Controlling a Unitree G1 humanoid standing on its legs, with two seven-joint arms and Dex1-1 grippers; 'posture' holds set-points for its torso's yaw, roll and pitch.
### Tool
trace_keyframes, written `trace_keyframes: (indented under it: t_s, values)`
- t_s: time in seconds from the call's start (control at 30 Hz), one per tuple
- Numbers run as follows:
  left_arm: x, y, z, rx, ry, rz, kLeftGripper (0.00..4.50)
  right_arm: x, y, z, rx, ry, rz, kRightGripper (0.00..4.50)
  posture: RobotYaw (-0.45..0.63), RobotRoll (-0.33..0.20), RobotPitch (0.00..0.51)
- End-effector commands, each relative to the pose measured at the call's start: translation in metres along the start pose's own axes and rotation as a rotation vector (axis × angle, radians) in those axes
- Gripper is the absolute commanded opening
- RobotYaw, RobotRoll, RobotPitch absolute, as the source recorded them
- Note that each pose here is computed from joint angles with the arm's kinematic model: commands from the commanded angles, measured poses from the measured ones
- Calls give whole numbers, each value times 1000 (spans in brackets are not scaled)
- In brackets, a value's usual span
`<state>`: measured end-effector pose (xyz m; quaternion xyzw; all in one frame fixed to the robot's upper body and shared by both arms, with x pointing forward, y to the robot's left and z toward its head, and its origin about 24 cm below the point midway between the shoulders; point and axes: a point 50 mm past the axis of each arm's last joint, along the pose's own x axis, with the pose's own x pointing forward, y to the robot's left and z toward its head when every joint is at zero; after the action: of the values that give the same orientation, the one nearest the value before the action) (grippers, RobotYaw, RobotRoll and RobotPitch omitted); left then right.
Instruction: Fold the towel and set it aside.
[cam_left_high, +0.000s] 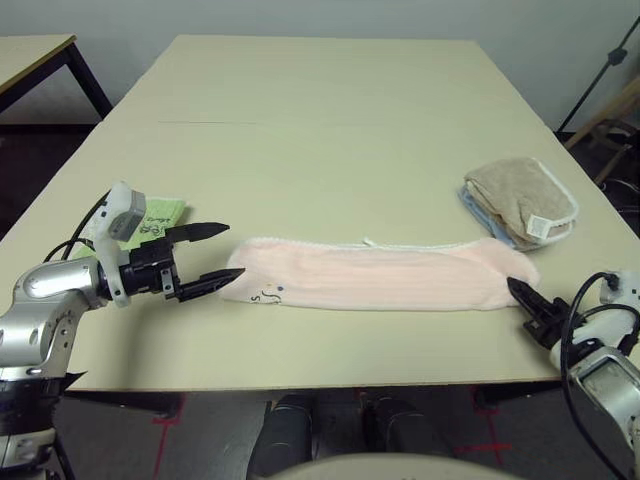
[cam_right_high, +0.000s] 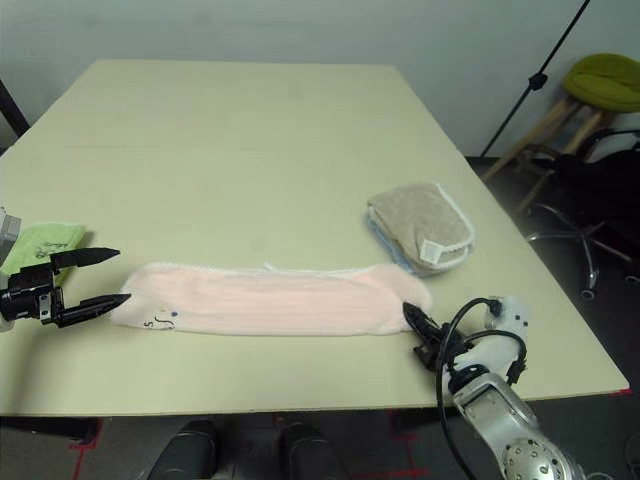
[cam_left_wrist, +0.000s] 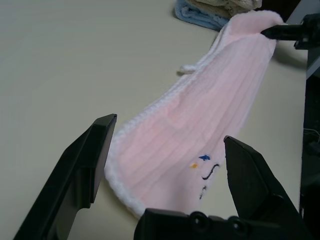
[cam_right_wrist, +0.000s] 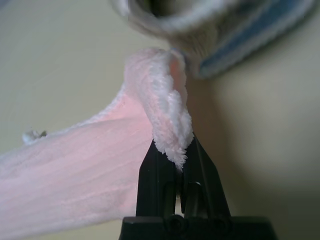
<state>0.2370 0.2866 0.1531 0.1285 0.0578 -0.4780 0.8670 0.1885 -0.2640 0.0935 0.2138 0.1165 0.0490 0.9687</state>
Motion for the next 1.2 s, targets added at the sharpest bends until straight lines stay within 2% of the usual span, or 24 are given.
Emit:
trace_keyframes:
  t_s: [0.03, 0.13, 0.3, 0.43, 0.83, 0.93, 1.2]
  values:
    - [3, 1, -4, -1, 13, -9, 4500, 8, 30, 7, -202, 65, 185, 36, 51, 0, 116]
    - [5, 1, -4, 0, 8, -12, 4500, 16, 59, 3, -272, 149, 332, 36, 54, 0, 118]
    - [5, -3, -7, -12, 8, -7, 4500, 23, 89, -16, -294, 304, 462, 36, 73, 0, 120]
    - [4, -6, -9, -18, 9, 2, 4500, 27, 95, -29, -300, 395, 486, 36, 98, 0, 122]
    - [6, -13, -13, -29, 2, 17, 4500, 40, 115, -29, -329, 441, 543, 36, 117, 0, 118]
    - [9, -14, -14, -38, -2, 13, 4500, 39, 121, -30, -337, 482, 579, 795, 112, 0, 113]
    - [21, -11, -7, -43, -24, -1, 4500, 29, 132, -6, -431, 550, 760, 3693, 91, 0, 105]
